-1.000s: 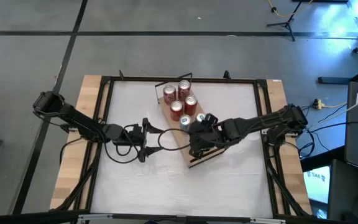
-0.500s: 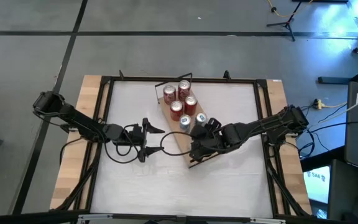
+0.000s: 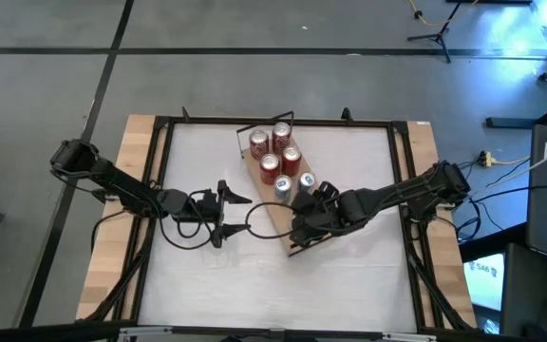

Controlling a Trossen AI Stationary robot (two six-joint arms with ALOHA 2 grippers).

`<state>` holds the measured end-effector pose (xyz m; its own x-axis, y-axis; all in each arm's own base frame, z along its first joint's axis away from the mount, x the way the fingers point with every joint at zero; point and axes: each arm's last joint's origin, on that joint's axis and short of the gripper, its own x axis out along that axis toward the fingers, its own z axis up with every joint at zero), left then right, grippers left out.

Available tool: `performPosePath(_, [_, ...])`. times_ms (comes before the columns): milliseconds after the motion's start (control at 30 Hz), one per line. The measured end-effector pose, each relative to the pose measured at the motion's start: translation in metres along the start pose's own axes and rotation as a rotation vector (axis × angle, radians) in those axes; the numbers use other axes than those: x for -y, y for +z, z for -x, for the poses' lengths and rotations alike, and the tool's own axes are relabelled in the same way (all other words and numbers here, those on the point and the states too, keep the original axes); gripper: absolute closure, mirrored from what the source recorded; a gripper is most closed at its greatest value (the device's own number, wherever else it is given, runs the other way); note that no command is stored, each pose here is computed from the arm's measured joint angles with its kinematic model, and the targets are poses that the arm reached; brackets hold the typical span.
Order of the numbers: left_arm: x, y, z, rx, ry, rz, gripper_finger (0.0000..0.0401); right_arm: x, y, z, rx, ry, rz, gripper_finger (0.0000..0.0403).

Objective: Place canned beverage on shelf
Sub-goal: Put the white yellow soda can on the shelf aligned with the other white yellow soda can

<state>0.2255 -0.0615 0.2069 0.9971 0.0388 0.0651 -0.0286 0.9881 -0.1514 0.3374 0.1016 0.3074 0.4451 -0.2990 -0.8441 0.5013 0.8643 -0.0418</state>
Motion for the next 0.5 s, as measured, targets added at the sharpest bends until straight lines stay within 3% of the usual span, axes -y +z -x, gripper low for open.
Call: performPosePath(500, [-0.0001, 0.0001, 0.0000, 0.000, 0.000, 0.000, 0.0062, -0.0017, -0.0006, -0.0034, -0.009, -0.005, 0.008, 0.0139])
